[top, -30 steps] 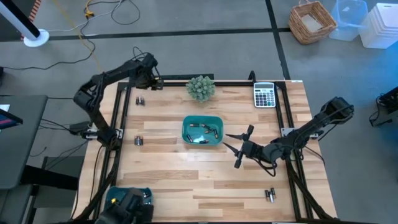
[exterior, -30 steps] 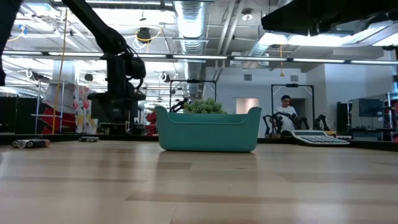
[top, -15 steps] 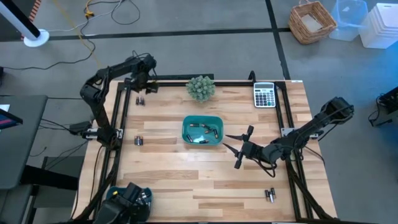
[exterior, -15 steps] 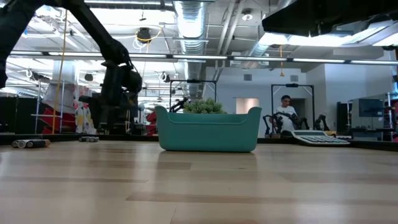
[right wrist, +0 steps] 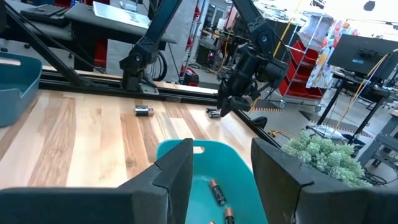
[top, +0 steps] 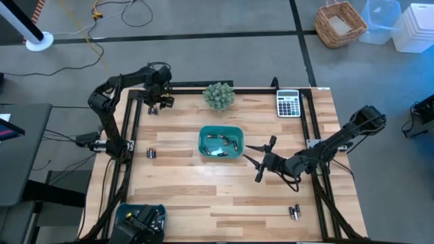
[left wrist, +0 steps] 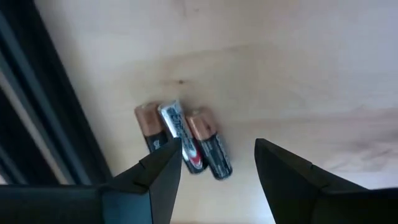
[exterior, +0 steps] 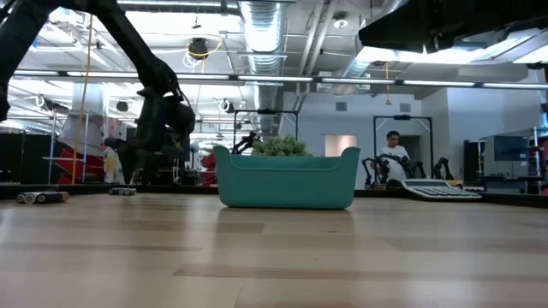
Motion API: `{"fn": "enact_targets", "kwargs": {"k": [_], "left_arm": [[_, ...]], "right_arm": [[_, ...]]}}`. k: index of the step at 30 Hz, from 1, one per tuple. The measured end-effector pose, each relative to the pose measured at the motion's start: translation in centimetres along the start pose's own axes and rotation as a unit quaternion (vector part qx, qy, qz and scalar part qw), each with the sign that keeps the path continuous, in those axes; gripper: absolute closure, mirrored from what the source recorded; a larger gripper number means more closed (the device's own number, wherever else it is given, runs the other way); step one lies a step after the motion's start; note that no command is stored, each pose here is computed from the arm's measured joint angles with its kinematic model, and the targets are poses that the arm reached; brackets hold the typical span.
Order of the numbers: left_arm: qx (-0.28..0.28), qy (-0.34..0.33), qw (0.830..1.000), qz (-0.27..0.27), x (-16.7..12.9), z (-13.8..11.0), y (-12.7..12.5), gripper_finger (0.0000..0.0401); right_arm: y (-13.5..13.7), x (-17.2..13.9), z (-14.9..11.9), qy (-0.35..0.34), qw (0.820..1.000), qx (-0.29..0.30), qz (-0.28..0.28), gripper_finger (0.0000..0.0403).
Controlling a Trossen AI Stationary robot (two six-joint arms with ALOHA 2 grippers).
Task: Sort batteries
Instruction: Put the black battery into the green bin
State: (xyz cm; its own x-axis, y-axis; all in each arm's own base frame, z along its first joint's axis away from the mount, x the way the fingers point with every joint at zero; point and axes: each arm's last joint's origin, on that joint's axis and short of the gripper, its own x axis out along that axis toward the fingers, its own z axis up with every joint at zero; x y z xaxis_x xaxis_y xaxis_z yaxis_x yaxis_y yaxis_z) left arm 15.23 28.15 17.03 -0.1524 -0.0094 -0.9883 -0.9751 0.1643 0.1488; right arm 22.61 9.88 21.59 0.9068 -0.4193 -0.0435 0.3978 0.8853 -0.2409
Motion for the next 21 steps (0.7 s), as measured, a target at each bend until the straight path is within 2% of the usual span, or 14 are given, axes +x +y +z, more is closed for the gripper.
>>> {"fn": "enact_targets", "kwargs": {"k": [21], "left_arm": [[0.001,0.027,0.999,-0.043,0.40,-0.44,-0.22,0.0205]], "right_arm": [[0.00,0.00,0.00,0.000,1.000,0.000,0.000,0.0226]]}}
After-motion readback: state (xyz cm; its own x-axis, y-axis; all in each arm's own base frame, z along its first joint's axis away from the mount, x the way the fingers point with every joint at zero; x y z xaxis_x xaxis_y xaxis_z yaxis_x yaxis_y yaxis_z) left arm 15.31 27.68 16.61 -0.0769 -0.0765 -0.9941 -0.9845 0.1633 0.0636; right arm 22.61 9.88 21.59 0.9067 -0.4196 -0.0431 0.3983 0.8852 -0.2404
